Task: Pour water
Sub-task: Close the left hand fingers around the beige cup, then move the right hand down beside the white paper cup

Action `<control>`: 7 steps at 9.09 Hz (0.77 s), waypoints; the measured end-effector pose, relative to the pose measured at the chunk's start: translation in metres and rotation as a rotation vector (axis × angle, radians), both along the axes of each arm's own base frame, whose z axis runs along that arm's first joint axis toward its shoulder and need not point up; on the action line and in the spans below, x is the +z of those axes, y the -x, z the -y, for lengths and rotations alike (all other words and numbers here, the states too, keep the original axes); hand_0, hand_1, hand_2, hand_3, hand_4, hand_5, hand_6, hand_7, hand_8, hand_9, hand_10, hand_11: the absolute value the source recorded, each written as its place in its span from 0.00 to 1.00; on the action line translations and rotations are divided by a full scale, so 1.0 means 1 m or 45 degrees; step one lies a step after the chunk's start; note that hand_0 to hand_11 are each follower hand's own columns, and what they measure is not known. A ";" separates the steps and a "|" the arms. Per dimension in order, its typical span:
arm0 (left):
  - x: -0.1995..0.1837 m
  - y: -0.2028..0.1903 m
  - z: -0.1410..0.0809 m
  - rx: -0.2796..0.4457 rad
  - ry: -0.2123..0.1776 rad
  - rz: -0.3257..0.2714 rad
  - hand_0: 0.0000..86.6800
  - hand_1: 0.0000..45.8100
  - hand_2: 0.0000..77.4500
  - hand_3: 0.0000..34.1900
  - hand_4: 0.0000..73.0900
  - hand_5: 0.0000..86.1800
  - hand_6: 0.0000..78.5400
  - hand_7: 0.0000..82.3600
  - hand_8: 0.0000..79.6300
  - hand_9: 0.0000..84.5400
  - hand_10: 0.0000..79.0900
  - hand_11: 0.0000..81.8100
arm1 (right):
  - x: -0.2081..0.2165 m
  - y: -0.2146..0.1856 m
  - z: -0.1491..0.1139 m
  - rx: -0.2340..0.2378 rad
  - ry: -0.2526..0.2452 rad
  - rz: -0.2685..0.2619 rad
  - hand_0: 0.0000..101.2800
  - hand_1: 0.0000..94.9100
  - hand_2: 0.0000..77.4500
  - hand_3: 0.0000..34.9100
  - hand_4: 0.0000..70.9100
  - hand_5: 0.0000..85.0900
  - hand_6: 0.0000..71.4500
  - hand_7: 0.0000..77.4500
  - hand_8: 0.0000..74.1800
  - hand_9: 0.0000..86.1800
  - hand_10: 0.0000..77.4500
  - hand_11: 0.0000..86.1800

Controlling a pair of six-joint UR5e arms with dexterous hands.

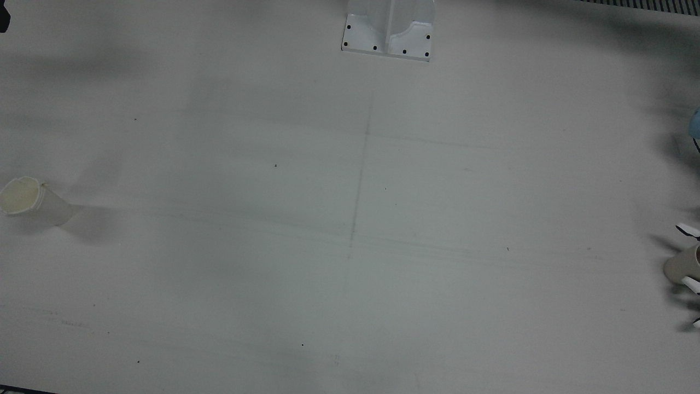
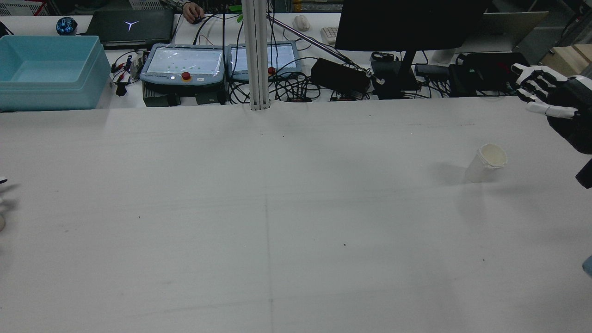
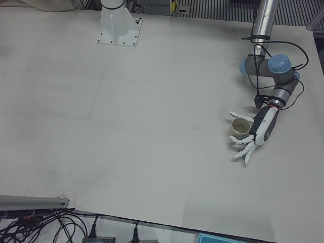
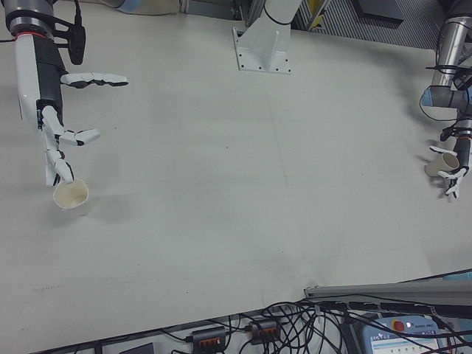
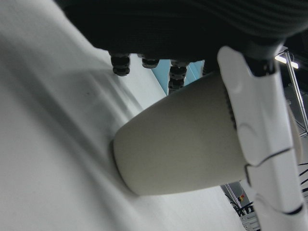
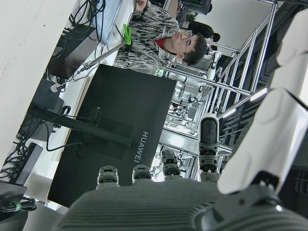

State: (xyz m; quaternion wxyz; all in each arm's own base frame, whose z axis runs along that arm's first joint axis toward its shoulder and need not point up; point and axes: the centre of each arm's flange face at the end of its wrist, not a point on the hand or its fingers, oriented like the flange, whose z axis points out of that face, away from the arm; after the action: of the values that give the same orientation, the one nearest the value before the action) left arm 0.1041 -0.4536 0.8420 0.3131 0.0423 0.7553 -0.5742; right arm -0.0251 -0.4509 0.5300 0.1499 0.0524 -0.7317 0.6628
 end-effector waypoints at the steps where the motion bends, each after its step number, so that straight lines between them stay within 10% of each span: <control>1: 0.000 0.001 0.000 -0.005 0.010 -0.008 0.59 0.10 0.05 0.19 0.63 0.49 0.14 0.26 0.01 0.02 0.05 0.09 | 0.000 0.000 0.000 0.000 0.001 0.000 0.46 0.12 0.13 0.33 0.07 0.63 0.08 0.15 0.01 0.03 0.04 0.06; 7: -0.006 0.001 0.003 -0.005 0.135 -0.196 0.74 0.46 0.13 0.17 0.66 0.48 0.19 0.31 0.04 0.04 0.08 0.13 | 0.006 -0.016 -0.004 0.036 0.015 0.008 0.45 0.11 0.11 0.32 0.05 0.62 0.08 0.15 0.04 0.04 0.04 0.06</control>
State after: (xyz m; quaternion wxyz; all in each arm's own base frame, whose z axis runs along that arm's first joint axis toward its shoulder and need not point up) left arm 0.1029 -0.4571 0.8364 0.2547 -0.0173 0.7455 -0.6156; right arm -0.0089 -0.4467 0.5359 0.1385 0.0597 -0.7276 0.6692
